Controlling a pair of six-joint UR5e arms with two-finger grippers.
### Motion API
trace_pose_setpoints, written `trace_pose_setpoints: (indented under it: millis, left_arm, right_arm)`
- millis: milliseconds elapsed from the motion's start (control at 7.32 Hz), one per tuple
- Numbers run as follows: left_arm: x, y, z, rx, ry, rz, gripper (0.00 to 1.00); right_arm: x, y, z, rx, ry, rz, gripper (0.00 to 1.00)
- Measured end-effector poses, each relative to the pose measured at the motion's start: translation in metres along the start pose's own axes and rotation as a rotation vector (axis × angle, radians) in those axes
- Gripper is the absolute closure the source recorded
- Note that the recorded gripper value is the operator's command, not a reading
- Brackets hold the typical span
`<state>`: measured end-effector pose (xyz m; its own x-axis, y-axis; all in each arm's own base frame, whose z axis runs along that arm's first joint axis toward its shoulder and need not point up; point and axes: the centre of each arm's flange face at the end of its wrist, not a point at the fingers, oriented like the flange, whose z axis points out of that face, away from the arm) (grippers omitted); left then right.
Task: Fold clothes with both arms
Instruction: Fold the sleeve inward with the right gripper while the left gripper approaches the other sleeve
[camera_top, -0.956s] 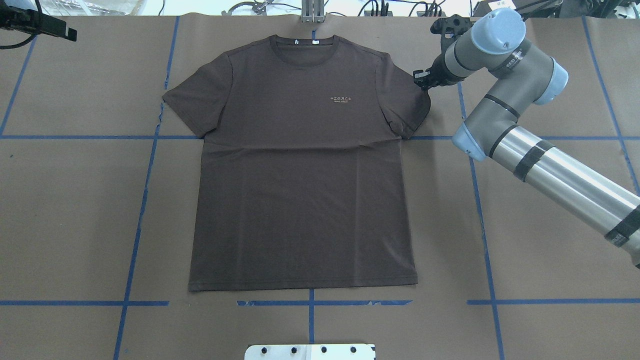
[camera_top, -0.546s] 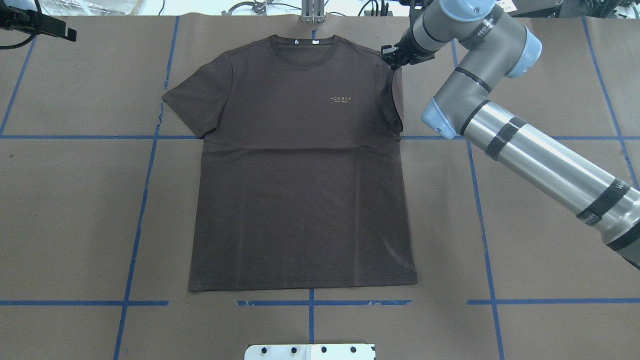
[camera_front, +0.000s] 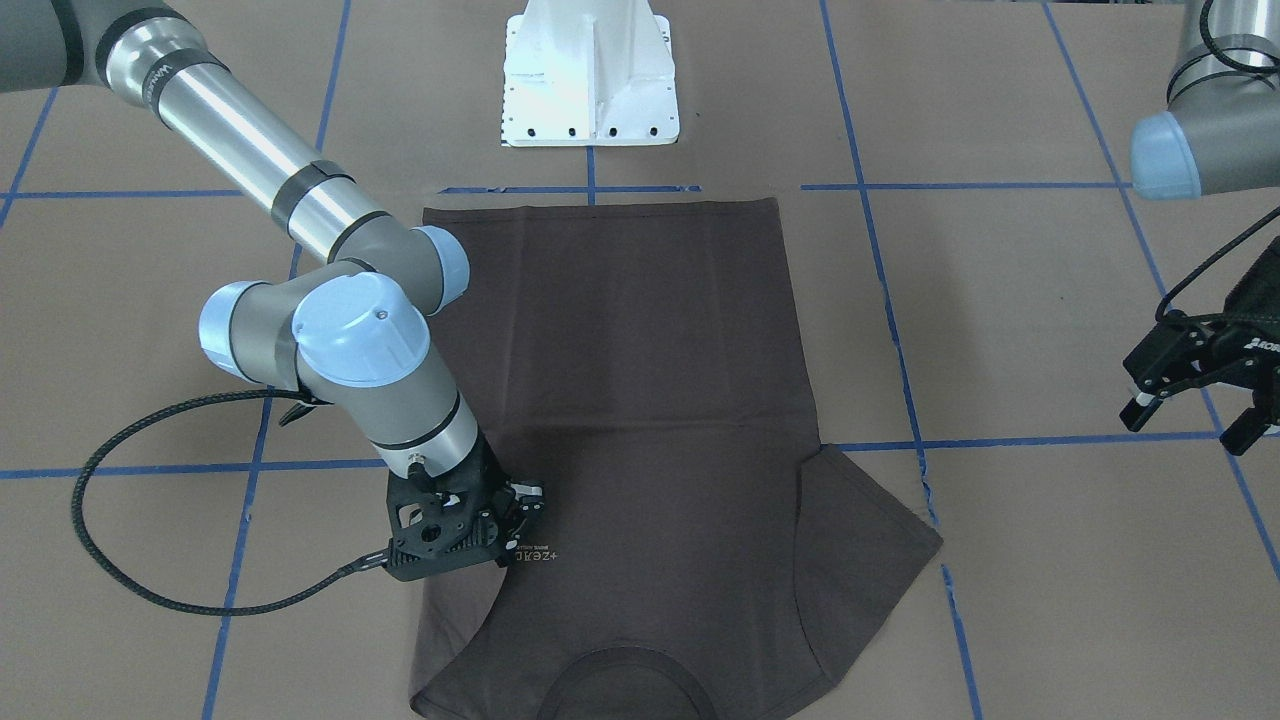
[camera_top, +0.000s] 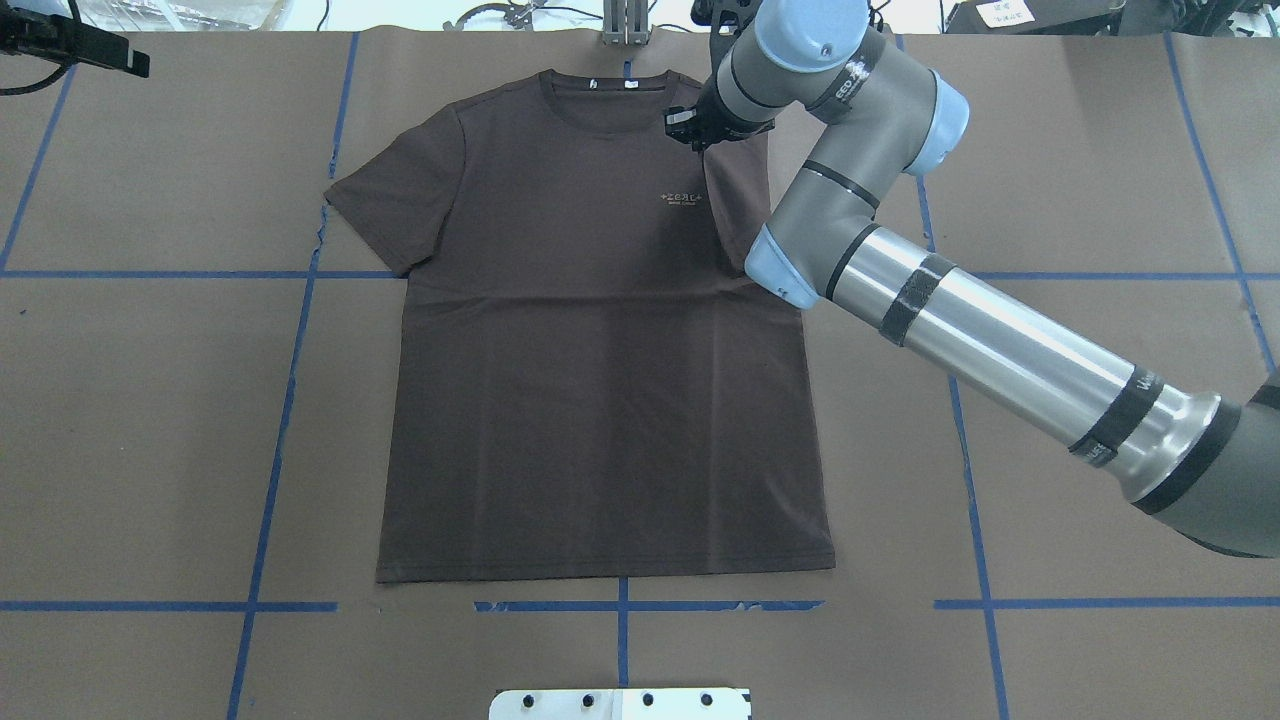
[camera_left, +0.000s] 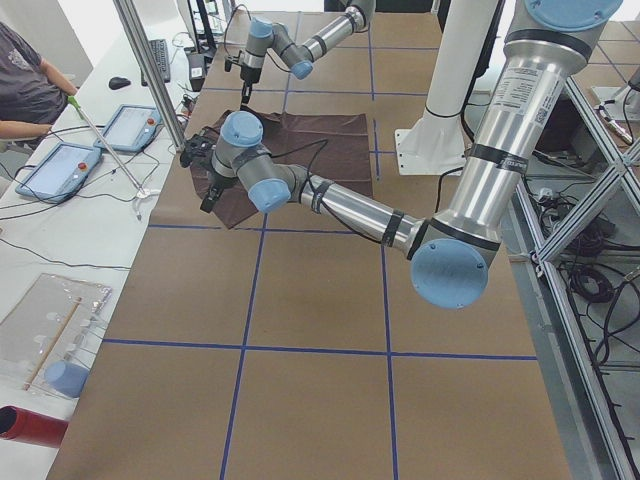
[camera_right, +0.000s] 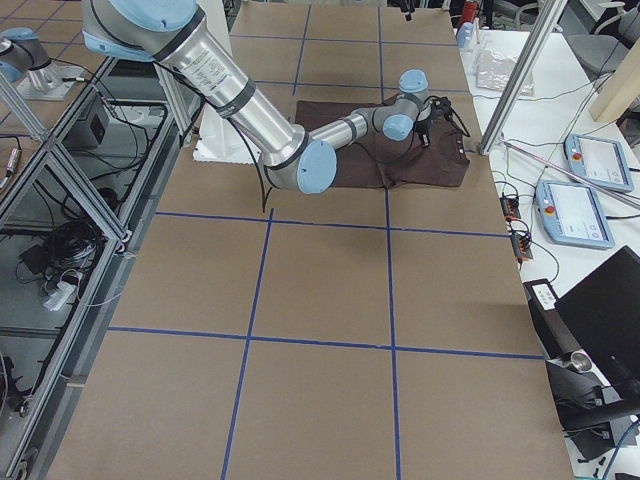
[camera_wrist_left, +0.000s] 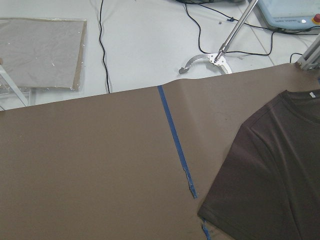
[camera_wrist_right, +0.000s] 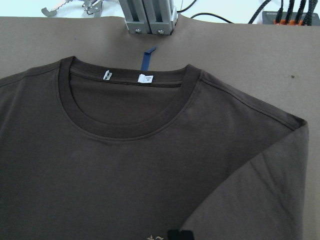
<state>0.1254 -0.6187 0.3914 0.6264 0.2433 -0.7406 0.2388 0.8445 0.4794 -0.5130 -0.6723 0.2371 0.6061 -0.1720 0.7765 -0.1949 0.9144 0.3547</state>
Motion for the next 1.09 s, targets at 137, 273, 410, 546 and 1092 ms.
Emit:
trace_pose_setpoints:
  millis: [137,273,410,546,1092]
  left_arm:
    - [0.000,0.000,0.001,0.001,-0.003,-0.003,0.00]
    - [-0.001,0.001,0.004,-0.002,-0.006,-0.005,0.00]
    - [0.002,0.001,0.010,-0.001,-0.014,0.001,0.00]
    - [0.018,0.003,0.025,0.009,-0.024,-0.006,0.00]
    - [0.099,0.037,0.140,0.109,-0.059,-0.179,0.00]
  right_arm:
    - [-0.006,0.003,0.003,0.004,0.003,-0.005,0.00]
    - [-0.010,0.003,0.003,0.006,0.004,-0.004,0.00]
    - [-0.011,0.002,0.001,0.004,0.000,0.007,0.00]
    - [-0.008,0.001,-0.003,-0.015,-0.012,0.025,0.00]
    - [0.056,0.015,-0.078,-0.176,-0.002,0.098,0.00]
